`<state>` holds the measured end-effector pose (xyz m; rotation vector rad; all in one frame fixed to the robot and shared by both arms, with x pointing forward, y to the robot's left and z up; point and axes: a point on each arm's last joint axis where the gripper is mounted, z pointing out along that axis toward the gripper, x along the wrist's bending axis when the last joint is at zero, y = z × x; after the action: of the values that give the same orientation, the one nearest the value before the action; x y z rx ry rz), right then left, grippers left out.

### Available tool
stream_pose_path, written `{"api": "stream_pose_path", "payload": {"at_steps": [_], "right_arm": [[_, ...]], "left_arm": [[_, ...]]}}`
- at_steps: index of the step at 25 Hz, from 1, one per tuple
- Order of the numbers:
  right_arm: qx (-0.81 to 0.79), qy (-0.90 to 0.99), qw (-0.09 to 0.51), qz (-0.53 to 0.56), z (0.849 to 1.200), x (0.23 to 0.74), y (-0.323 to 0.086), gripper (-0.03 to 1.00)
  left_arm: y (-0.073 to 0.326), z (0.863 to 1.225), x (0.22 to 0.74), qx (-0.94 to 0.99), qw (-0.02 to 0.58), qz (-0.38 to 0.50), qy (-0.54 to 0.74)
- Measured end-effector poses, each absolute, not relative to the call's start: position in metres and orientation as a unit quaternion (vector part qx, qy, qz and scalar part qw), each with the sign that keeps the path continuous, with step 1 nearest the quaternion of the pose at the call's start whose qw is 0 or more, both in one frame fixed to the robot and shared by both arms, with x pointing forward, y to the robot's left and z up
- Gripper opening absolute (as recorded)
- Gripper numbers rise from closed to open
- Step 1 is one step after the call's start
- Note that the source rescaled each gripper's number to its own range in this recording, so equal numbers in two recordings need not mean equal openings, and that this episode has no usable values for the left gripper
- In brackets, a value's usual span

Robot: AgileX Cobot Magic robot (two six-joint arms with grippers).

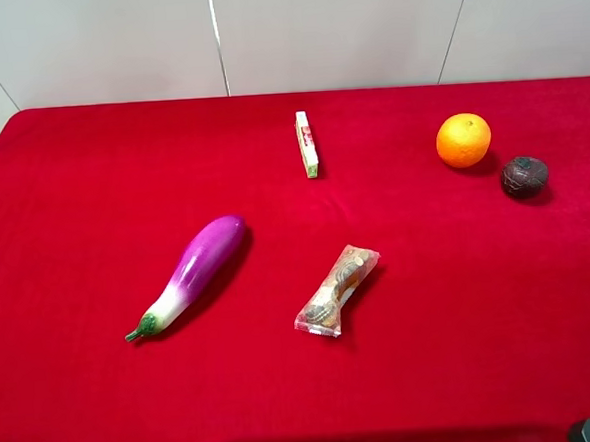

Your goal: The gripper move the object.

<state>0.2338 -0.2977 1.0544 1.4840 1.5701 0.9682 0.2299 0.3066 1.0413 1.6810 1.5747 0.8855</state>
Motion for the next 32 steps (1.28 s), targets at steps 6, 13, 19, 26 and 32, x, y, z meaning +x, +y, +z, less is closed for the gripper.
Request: {"api": "stream_pose_path", "payload": {"at_steps": [6, 13, 19, 26, 32], "right_arm": [[0.579, 0.611, 0.382, 0.382, 1.0551, 0.2344, -0.2981, 0.99], [0.579, 0.61, 0.383, 0.382, 1.0553, 0.2345, -0.2981, 0.99], [0.579, 0.61, 0.383, 0.382, 1.0553, 0.2345, -0.2981, 0.99], [0.579, 0.609, 0.383, 0.383, 1.0555, 0.2346, -0.2981, 0.99], [0.579, 0.609, 0.383, 0.383, 1.0555, 0.2346, -0.2982, 0.99]], "left_arm": [[0.3066, 1.0413, 0.2299, 0.643, 0.331, 0.339, 0.602], [0.3066, 1.0413, 0.2299, 0.643, 0.331, 0.339, 0.602], [0.3066, 1.0413, 0.2299, 0.643, 0.331, 0.339, 0.602], [0.3066, 1.0413, 0.2299, 0.643, 0.331, 0.339, 0.602], [0.3066, 1.0413, 0.2299, 0.643, 0.331, 0.339, 0.602]]}}
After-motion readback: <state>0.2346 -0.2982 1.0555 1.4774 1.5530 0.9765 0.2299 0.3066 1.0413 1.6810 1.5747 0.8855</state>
